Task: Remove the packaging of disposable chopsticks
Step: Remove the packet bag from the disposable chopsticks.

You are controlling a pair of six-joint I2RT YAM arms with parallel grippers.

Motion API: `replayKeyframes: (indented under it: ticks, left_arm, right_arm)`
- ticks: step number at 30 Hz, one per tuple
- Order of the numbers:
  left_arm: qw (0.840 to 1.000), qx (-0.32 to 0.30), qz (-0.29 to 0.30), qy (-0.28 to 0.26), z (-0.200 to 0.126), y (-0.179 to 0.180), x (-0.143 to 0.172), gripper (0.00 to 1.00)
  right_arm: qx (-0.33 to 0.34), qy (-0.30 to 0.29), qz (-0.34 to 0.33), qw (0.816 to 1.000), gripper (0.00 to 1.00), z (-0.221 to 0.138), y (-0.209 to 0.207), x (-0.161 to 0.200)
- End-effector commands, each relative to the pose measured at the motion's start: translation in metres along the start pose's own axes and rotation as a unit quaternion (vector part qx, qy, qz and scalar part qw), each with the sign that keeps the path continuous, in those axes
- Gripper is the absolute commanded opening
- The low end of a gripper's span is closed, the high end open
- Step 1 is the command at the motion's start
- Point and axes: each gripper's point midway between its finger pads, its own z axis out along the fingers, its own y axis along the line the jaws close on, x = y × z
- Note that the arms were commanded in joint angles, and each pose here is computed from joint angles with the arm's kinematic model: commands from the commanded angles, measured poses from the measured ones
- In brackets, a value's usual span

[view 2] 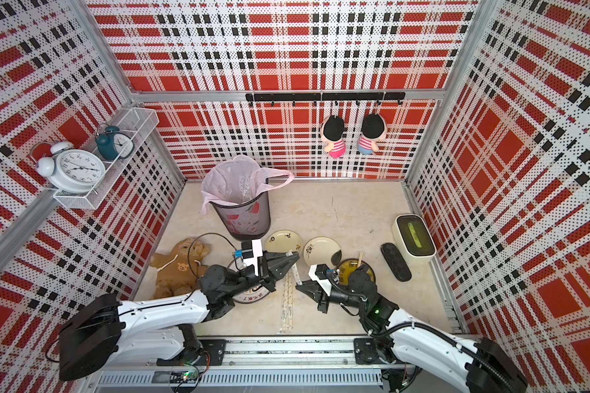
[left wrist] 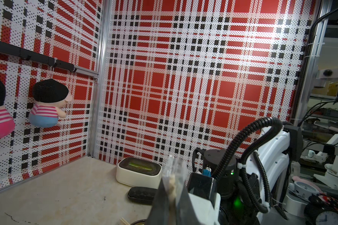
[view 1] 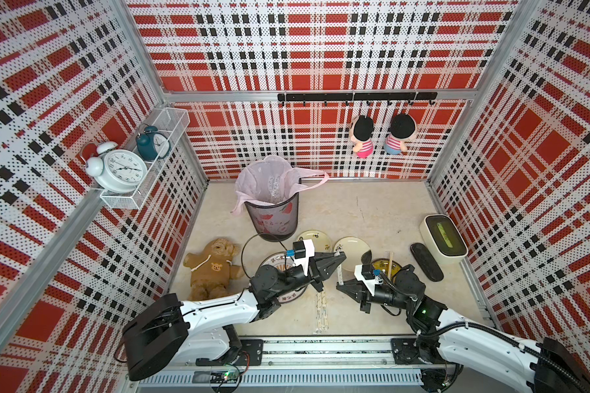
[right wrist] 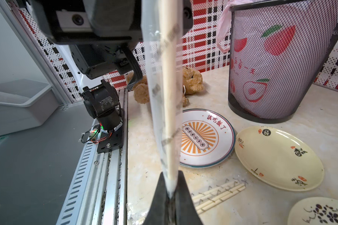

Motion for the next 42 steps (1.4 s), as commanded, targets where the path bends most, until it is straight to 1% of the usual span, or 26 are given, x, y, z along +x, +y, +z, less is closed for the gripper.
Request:
replayKeyframes:
  ticks: [1, 3, 4, 9, 12, 16, 17, 19, 21, 22, 27, 30, 32, 34, 37, 38, 39, 41, 42]
  left_arm:
    - [0.987, 0.004, -0.044, 0.152, -0.017, 0.003, 0.086, 0.08]
    - [0.986, -0.008, -0.036, 0.162, -0.017, 0.006, 0.088, 0.08]
    - [0.986, -0.012, -0.03, 0.166, -0.017, 0.007, 0.089, 0.11]
    - [0.983, 0.005, -0.017, 0.182, -0.017, 0.002, 0.091, 0.1]
    - [0.984, -0.002, -0.01, 0.177, -0.015, 0.001, 0.088, 0.04]
    - [0.981, -0.027, -0.002, 0.191, -0.011, 0.004, 0.096, 0.01]
    - [0.981, -0.029, -0.003, 0.194, -0.011, 0.005, 0.098, 0.02]
    - [0.98, -0.025, -0.009, 0.199, -0.011, 0.005, 0.102, 0.12]
    - [0.979, -0.029, -0.012, 0.2, -0.01, 0.006, 0.102, 0.01]
    - [0.979, -0.032, -0.013, 0.198, -0.011, 0.007, 0.102, 0.0]
    - [0.979, -0.03, -0.015, 0.199, -0.011, 0.006, 0.102, 0.0]
    - [0.977, -0.031, -0.019, 0.21, -0.013, 0.006, 0.11, 0.0]
    - [0.975, -0.033, -0.025, 0.22, -0.016, 0.008, 0.118, 0.04]
    - [0.972, -0.044, -0.03, 0.23, -0.019, 0.012, 0.127, 0.04]
    - [0.971, -0.043, -0.035, 0.234, -0.021, 0.012, 0.133, 0.0]
    - [0.97, -0.044, -0.036, 0.235, -0.021, 0.012, 0.135, 0.0]
    - [0.969, -0.045, -0.037, 0.238, -0.022, 0.012, 0.138, 0.02]
    - [0.967, -0.038, -0.042, 0.248, -0.023, 0.009, 0.145, 0.08]
    - [0.966, -0.04, -0.044, 0.251, -0.024, 0.009, 0.148, 0.08]
  right_arm:
    - [-0.021, -0.142, -0.099, 0.985, 0.0, -0.014, 0.019, -0.098]
    - [-0.021, -0.135, -0.096, 0.986, 0.0, -0.014, 0.019, -0.093]
    - [-0.022, -0.133, -0.096, 0.986, 0.0, -0.014, 0.019, -0.091]
    - [-0.028, -0.116, -0.094, 0.988, 0.0, -0.015, 0.021, -0.078]
    - [-0.027, -0.114, -0.093, 0.989, 0.0, -0.016, 0.021, -0.075]
    - [-0.03, -0.122, -0.091, 0.988, 0.0, -0.018, 0.023, -0.077]
    - [-0.03, -0.125, -0.091, 0.988, 0.0, -0.019, 0.023, -0.078]
    - [-0.03, -0.134, -0.093, 0.986, 0.0, -0.021, 0.025, -0.084]
    - [-0.029, -0.139, -0.094, 0.985, 0.0, -0.022, 0.025, -0.088]
    - [-0.029, -0.14, -0.095, 0.985, 0.0, -0.022, 0.025, -0.089]
    - [-0.028, -0.138, -0.095, 0.985, 0.0, -0.023, 0.025, -0.087]
    - [-0.023, -0.156, -0.101, 0.982, 0.0, -0.027, 0.026, -0.096]
    - [-0.019, -0.171, -0.11, 0.979, 0.0, -0.03, 0.026, -0.106]
    - [-0.016, -0.188, -0.121, 0.974, 0.0, -0.034, 0.028, -0.118]
    - [-0.028, -0.21, -0.134, 0.968, 0.0, -0.038, 0.035, -0.134]
    - [-0.035, -0.212, -0.136, 0.967, 0.0, -0.038, 0.038, -0.139]
    - [-0.04, -0.214, -0.137, 0.966, 0.0, -0.038, 0.039, -0.142]
    - [-0.049, -0.219, -0.14, 0.964, 0.0, -0.037, 0.042, -0.146]
    - [-0.049, -0.22, -0.14, 0.964, 0.0, -0.037, 0.042, -0.148]
